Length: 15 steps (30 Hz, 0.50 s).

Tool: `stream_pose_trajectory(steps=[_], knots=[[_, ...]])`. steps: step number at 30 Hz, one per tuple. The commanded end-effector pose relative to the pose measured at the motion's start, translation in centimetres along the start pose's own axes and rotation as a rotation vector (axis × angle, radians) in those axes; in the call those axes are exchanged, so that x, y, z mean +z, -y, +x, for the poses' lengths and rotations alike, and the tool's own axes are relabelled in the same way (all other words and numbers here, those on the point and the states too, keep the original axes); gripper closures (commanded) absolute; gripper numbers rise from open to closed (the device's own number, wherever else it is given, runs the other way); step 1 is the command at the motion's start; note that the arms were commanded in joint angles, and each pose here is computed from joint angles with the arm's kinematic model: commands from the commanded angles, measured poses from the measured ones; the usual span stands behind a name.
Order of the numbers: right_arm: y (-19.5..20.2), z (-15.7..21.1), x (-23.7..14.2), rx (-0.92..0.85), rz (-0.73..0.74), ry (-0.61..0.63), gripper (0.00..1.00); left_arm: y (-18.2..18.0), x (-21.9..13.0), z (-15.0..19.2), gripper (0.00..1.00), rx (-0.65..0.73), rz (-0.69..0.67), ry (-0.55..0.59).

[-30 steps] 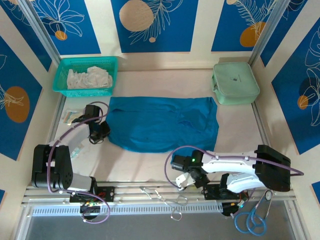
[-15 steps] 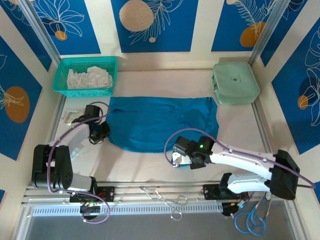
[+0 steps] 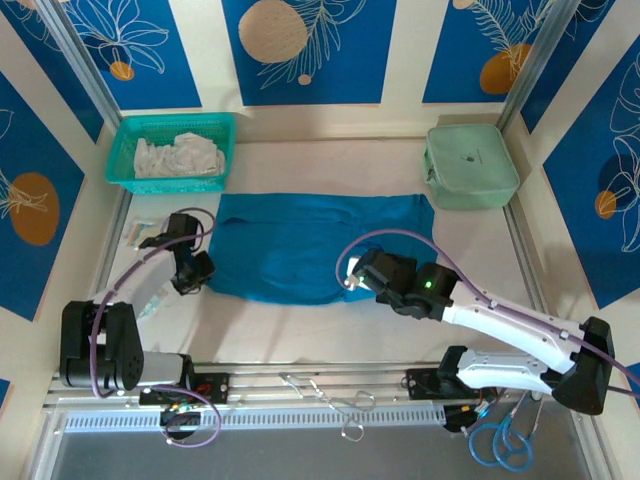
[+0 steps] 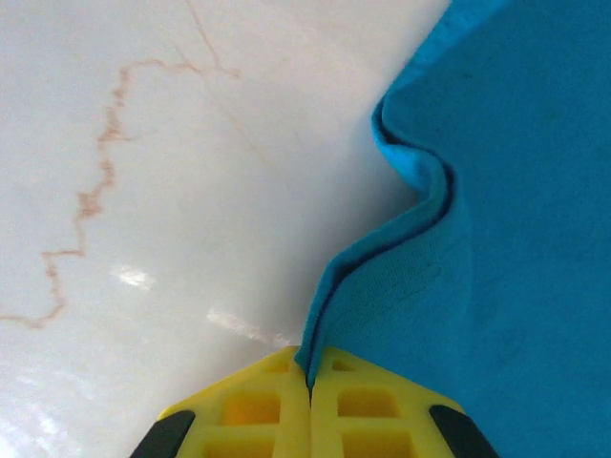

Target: Fold and stack the t-shirts

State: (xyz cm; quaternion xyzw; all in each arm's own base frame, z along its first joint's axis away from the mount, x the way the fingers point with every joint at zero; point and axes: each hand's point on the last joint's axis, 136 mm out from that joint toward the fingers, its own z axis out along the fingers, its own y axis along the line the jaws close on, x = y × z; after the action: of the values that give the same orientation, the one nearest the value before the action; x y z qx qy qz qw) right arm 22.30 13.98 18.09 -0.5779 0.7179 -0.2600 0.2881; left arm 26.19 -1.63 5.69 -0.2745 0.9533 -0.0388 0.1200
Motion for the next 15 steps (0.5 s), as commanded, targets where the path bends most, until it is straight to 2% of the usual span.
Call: stream_pose_trajectory(steps=[1,9,15], knots=[[4.5,-1.3,0.0,0.082,0.126,0.052,1.00,-0.5,-2.6,-1.8,1.00,0.016,-0.059,0.057],[10.0,-1.5,0.8,0.200,0.191,0.175,1.00,0.8,-4.8,-5.0,1.00,0.029,-0.087,0.100],[12.6,-0.7,2.1,0.258,0.184,0.233,1.00,2.4,-4.2,-6.5,1.00,0.028,-0.070,0.082]])
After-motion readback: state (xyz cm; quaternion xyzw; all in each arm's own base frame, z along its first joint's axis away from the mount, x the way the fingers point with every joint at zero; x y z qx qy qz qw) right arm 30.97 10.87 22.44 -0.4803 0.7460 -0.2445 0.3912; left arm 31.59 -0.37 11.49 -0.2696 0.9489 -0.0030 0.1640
